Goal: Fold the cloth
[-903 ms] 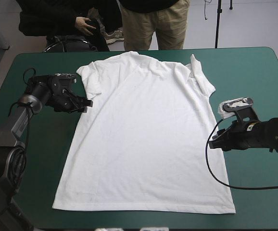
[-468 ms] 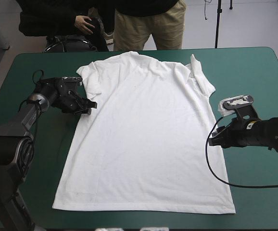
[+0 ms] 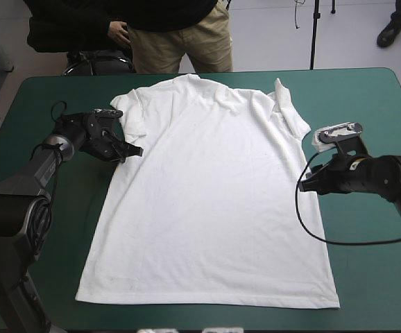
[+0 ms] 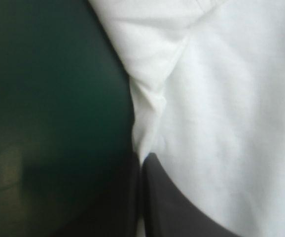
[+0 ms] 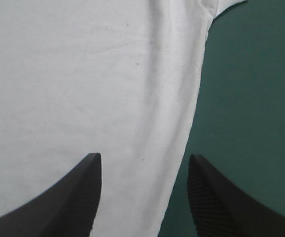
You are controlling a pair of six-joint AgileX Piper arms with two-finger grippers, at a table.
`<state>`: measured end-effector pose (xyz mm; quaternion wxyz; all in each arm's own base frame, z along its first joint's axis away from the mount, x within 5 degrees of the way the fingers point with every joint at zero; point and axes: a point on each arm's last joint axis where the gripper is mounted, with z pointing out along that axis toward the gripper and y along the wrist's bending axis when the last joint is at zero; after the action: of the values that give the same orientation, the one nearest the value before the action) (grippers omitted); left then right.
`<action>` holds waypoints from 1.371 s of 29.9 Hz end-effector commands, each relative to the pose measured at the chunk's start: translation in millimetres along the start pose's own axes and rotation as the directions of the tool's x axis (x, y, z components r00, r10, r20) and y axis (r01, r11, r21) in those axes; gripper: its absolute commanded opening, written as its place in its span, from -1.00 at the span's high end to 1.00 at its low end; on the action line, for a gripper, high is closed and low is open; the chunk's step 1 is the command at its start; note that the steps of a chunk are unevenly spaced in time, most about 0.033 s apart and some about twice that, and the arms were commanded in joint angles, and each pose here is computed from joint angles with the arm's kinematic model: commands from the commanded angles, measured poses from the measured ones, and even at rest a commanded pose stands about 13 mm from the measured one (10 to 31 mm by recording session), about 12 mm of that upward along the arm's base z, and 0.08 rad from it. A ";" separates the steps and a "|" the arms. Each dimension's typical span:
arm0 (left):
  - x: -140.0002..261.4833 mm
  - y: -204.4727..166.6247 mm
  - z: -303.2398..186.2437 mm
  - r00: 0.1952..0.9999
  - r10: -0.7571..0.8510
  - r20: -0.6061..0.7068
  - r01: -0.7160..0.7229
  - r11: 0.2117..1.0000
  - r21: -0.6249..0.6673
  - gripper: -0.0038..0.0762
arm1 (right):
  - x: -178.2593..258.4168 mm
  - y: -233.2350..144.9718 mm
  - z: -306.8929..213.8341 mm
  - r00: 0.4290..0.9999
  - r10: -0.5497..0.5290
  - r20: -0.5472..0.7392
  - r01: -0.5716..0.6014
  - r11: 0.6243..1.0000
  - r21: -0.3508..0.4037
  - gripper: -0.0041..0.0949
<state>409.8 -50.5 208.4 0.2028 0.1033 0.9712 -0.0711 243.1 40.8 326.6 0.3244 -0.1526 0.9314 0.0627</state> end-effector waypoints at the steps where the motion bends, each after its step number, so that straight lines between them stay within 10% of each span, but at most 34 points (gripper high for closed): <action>1: -7.1 -8.4 -16.2 0.999 -0.002 0.045 0.001 1.000 0.021 0.95 | -27.1 -9.9 11.8 0.999 -0.009 0.049 0.008 1.000 0.027 -0.21; 19: -6.0 -7.3 -16.2 0.999 0.017 0.033 -0.018 1.000 0.016 0.95 | -86.0 -49.5 158.1 0.985 -0.001 -0.174 0.010 0.999 0.047 -0.17; 29: -10.1 -6.3 -16.4 0.997 0.017 0.079 -0.017 1.000 0.004 0.95 | -69.9 -51.1 189.3 0.950 -0.019 -0.311 0.021 1.000 0.005 0.90; 41: -38.2 -9.4 -52.7 0.978 0.014 0.206 -0.014 1.000 -0.003 0.95 | -101.0 -48.3 128.1 0.995 -0.038 -0.096 0.044 0.997 0.070 0.94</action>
<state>421.6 -53.8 221.5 0.2263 0.1081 0.9654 -0.0711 418.4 50.4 230.7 0.1983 -0.1653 0.9658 0.0233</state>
